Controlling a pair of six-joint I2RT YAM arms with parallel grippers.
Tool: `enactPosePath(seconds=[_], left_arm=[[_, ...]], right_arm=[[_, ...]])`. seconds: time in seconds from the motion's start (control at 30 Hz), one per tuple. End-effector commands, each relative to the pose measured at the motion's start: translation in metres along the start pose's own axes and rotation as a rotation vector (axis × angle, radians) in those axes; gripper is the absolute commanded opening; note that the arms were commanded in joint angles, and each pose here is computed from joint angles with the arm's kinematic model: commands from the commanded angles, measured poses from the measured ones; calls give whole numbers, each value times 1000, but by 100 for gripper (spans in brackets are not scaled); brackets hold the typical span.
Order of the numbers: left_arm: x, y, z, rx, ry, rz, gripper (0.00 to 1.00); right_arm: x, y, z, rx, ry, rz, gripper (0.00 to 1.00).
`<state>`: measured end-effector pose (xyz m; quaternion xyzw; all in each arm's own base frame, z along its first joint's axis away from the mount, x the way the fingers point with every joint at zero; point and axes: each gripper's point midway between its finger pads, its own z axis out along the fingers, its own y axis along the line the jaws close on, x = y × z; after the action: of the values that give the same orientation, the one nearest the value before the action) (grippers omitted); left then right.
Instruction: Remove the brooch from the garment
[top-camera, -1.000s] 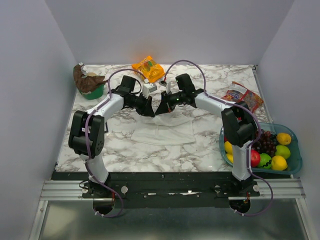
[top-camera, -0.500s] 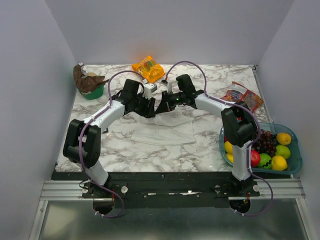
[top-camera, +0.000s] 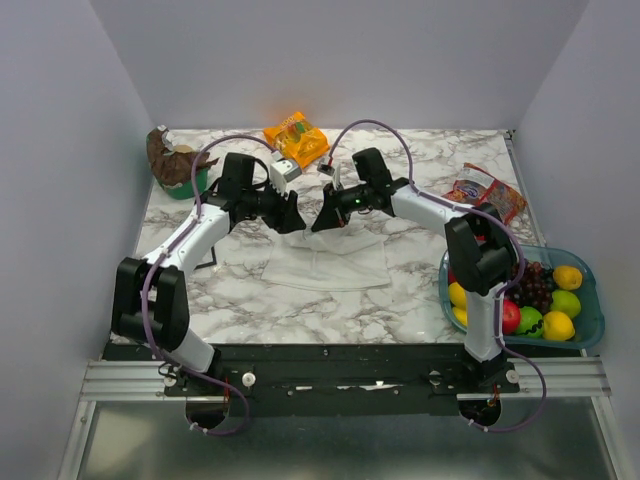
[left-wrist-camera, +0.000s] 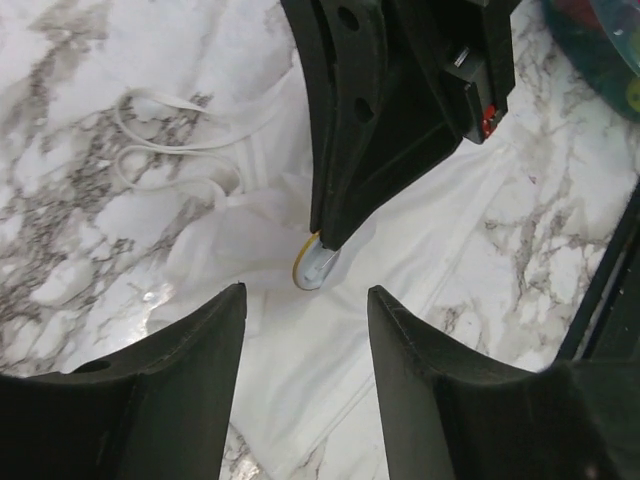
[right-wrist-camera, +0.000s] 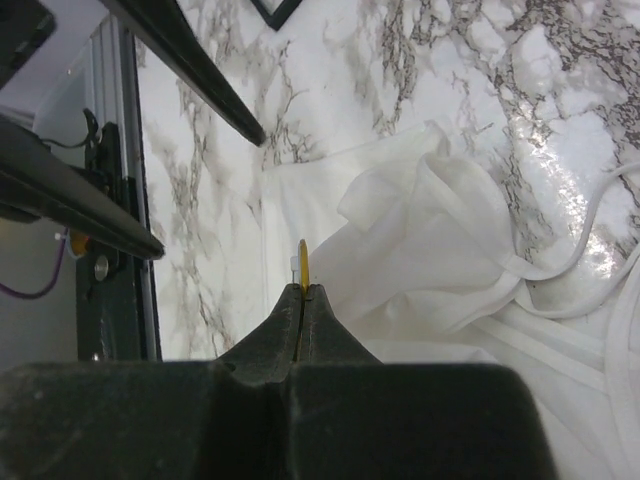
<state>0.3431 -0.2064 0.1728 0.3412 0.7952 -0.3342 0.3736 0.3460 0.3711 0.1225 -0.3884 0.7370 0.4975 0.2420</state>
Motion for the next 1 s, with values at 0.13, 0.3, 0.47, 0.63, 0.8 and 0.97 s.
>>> enactPosePath(seconds=[0.13, 0.3, 0.47, 0.63, 0.8, 0.97], left_arm=[[6, -17, 22, 224, -4, 14, 53], [10, -17, 29, 274, 15, 2, 44], [11, -17, 33, 302, 24, -10, 36], [14, -22, 33, 346, 37, -24, 31], [22, -26, 30, 374, 65, -14, 32], [28, -26, 28, 395, 91, -13, 29]], right_arm=[[-13, 30, -13, -93, 4, -151, 1], [-10, 34, -15, -107, 7, -148, 0], [-10, 35, -16, -106, 6, -152, 0], [-11, 33, -15, -100, 7, -151, 0], [-12, 32, -13, -106, 8, -147, 0], [-12, 32, -13, -109, 7, -148, 1]])
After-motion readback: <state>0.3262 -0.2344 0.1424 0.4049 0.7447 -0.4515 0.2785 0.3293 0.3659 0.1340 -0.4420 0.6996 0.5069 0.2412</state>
